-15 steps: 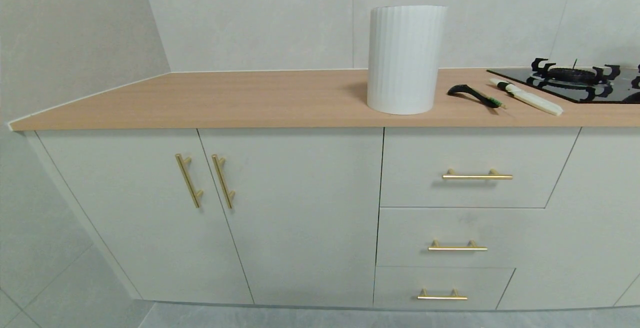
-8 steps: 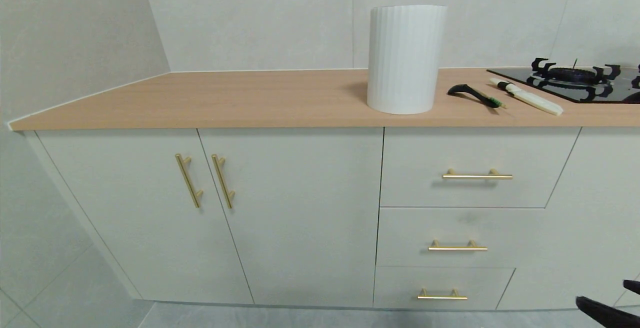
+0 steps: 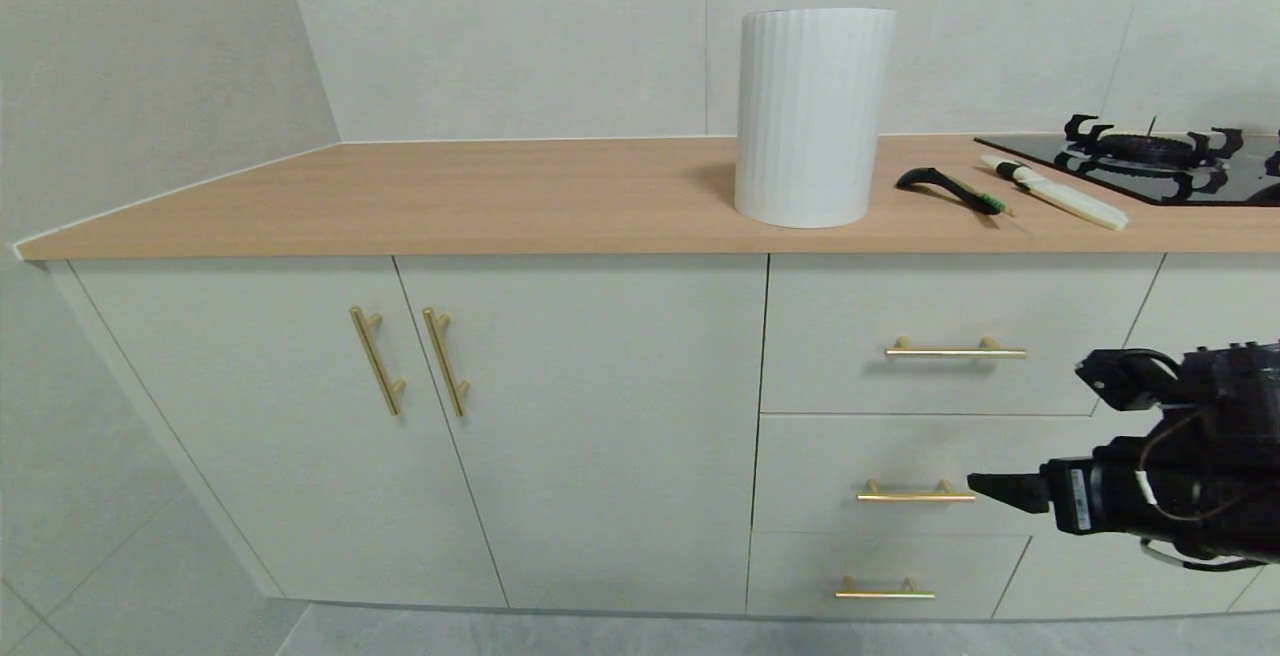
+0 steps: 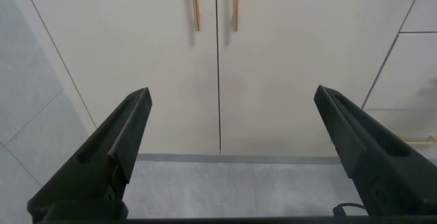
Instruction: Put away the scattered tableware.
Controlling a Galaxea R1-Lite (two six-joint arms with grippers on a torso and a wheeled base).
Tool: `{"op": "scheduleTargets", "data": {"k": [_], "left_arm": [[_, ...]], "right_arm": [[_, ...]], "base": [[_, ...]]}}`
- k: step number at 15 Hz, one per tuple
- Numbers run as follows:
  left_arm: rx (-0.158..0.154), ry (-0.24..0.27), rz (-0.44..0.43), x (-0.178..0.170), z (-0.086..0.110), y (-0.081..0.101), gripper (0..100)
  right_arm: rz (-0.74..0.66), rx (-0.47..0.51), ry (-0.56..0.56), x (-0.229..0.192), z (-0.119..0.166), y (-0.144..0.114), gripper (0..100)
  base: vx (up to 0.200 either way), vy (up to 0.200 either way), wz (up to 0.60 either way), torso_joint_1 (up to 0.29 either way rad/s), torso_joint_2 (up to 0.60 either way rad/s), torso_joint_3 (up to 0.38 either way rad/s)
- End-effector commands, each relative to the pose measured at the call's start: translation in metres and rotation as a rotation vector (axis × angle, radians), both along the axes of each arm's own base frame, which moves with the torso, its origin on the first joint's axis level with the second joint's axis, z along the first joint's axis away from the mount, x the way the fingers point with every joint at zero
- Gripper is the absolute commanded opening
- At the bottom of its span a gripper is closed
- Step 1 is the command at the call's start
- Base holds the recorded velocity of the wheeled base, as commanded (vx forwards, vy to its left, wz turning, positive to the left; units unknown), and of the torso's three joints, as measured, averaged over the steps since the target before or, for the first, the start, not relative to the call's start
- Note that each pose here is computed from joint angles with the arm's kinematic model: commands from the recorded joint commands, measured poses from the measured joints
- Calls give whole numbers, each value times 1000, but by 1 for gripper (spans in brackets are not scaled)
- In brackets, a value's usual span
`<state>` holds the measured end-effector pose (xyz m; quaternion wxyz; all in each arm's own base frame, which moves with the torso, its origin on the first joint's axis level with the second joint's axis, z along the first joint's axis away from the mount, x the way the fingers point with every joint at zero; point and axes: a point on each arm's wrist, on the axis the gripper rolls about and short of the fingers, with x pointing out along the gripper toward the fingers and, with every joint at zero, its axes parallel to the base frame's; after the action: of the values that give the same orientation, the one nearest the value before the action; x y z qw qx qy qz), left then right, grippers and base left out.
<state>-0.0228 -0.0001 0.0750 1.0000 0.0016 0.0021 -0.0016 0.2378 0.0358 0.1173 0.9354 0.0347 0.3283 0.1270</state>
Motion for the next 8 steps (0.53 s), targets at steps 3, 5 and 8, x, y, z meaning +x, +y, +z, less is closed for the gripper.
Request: {"op": "scheduleTargets", "data": {"k": [3, 5, 8], "left_arm": [[0, 0, 0, 0, 0, 0, 100], [0, 0, 0, 0, 0, 0, 100], [0, 0, 0, 0, 0, 0, 100]], "right_arm": [[-19, -34, 103, 71, -77, 10, 100], [-41, -81, 80, 82, -101, 11, 100], [-50, -98, 84, 89, -119, 11, 100]], "base": [[0, 0, 0, 0, 0, 0], [0, 0, 0, 0, 0, 0], [0, 0, 0, 0, 0, 0]]}}
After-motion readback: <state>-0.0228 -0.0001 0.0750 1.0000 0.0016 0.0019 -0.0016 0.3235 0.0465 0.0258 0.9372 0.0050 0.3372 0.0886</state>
